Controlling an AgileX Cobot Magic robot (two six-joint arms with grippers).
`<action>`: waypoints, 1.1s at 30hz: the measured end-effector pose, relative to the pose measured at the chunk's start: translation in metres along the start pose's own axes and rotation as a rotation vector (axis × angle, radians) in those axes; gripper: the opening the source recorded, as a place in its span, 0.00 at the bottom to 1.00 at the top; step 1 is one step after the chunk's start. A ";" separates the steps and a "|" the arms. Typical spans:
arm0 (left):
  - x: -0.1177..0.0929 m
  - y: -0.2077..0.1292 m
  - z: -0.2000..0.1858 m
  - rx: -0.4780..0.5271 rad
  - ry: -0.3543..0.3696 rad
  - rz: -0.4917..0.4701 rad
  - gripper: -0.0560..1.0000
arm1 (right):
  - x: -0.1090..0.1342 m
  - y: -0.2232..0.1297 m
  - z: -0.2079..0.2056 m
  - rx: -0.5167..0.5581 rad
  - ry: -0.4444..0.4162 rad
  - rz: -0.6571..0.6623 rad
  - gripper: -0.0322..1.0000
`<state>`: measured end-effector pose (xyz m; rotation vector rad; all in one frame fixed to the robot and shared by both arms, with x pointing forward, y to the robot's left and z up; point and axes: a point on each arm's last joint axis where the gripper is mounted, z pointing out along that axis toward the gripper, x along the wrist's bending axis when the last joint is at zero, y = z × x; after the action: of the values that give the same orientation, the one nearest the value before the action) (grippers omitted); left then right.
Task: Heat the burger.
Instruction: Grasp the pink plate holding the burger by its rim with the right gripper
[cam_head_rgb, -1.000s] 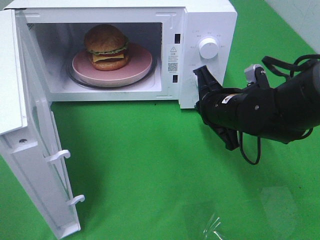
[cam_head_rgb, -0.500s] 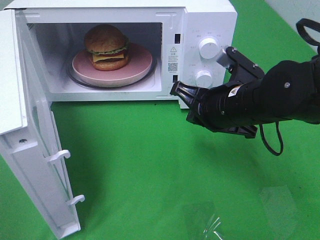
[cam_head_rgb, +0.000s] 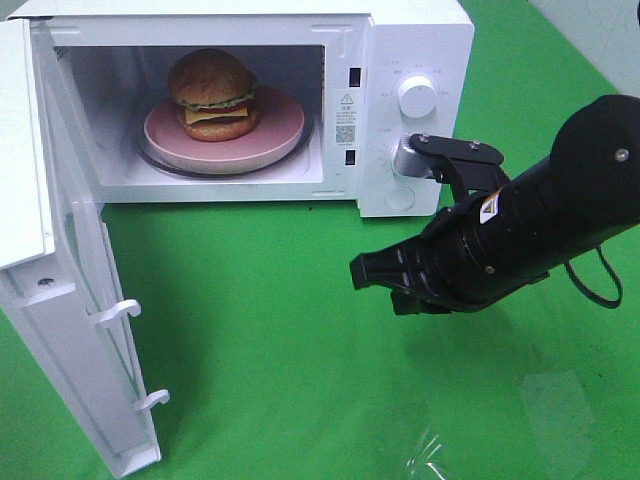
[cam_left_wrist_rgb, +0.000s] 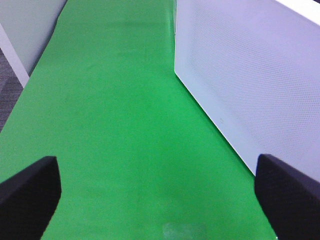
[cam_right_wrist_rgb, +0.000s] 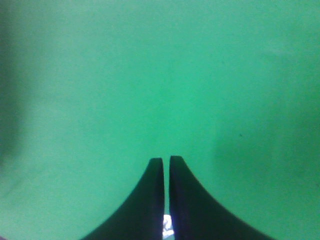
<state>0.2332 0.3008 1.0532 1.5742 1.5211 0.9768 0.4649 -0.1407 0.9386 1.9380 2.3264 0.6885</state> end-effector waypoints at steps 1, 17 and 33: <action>0.000 0.000 0.000 0.000 0.000 0.000 0.97 | -0.001 -0.002 -0.002 0.022 -0.016 -0.035 0.07; 0.000 0.000 0.000 0.000 0.000 0.000 0.97 | -0.005 0.024 -0.037 0.246 -0.223 -0.656 0.10; 0.000 0.000 0.000 0.000 0.000 0.000 0.97 | -0.001 0.044 -0.043 0.240 -0.206 -1.560 0.16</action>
<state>0.2332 0.3008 1.0532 1.5742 1.5211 0.9768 0.4927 -0.1498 0.9927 -0.1856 2.7943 0.0113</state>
